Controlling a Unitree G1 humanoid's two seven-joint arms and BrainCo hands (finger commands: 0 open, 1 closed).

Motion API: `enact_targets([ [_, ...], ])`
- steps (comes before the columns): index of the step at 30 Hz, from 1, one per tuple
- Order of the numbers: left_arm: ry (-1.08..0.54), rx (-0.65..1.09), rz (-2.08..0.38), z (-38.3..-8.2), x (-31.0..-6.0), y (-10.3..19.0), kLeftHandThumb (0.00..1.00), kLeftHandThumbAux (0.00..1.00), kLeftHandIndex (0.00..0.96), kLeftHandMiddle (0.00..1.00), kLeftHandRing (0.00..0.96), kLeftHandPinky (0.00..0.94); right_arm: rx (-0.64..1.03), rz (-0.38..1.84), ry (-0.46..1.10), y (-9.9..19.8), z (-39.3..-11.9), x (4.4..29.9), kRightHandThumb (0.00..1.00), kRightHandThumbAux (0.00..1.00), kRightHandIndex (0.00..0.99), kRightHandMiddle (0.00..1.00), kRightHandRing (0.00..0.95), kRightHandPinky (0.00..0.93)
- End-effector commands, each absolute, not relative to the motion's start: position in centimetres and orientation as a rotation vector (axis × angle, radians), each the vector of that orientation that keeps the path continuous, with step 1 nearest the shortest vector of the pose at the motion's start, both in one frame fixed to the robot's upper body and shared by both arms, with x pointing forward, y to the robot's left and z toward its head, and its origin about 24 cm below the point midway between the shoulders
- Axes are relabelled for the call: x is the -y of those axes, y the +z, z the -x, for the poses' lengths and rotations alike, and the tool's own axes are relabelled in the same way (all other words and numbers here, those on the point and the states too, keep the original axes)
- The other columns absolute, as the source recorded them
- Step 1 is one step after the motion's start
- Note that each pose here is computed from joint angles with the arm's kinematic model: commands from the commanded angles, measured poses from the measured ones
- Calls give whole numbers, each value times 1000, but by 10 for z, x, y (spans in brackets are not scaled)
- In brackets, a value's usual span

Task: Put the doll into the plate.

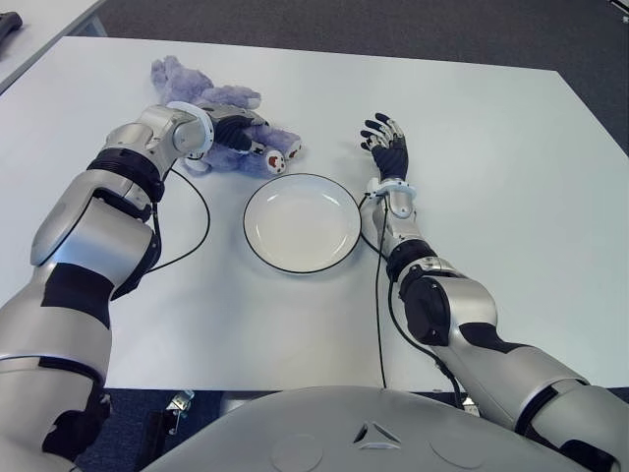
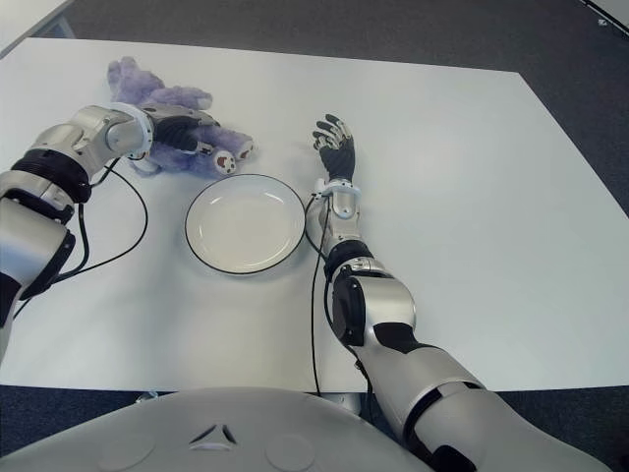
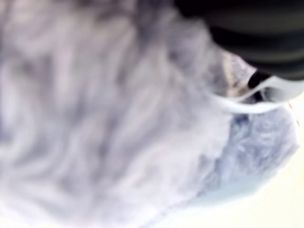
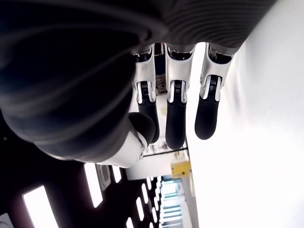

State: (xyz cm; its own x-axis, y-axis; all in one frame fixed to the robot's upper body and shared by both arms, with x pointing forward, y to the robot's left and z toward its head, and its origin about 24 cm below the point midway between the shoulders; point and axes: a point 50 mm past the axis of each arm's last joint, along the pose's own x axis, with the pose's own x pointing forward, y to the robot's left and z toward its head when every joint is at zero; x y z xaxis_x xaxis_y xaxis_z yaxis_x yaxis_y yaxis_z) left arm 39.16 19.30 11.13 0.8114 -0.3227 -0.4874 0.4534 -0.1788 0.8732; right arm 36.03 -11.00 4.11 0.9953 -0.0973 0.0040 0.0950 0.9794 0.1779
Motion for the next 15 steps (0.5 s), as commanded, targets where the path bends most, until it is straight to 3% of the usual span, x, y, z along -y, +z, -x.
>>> enact_targets([
  [1,-843,-385,-1682,-351,-216,24,568,374,358,253,244,341,-407,-227,-161,-60,-289,108,753,869,187,270,292,311],
  [11,-744,-391,-1763,-350,-223,17,690,418,459,341,281,256,-410,-244,-169,-60,-289,108,794,864,180,265,284,299],
  [13,-700,-363,-1768,-349,-226,16,723,647,440,380,307,291,-411,-247,-170,-60,-289,108,796,864,177,264,281,287],
  [15,-671,-339,-1771,-348,-227,15,730,677,439,399,332,346,-411,-248,-171,-60,-289,108,797,863,177,264,279,286],
])
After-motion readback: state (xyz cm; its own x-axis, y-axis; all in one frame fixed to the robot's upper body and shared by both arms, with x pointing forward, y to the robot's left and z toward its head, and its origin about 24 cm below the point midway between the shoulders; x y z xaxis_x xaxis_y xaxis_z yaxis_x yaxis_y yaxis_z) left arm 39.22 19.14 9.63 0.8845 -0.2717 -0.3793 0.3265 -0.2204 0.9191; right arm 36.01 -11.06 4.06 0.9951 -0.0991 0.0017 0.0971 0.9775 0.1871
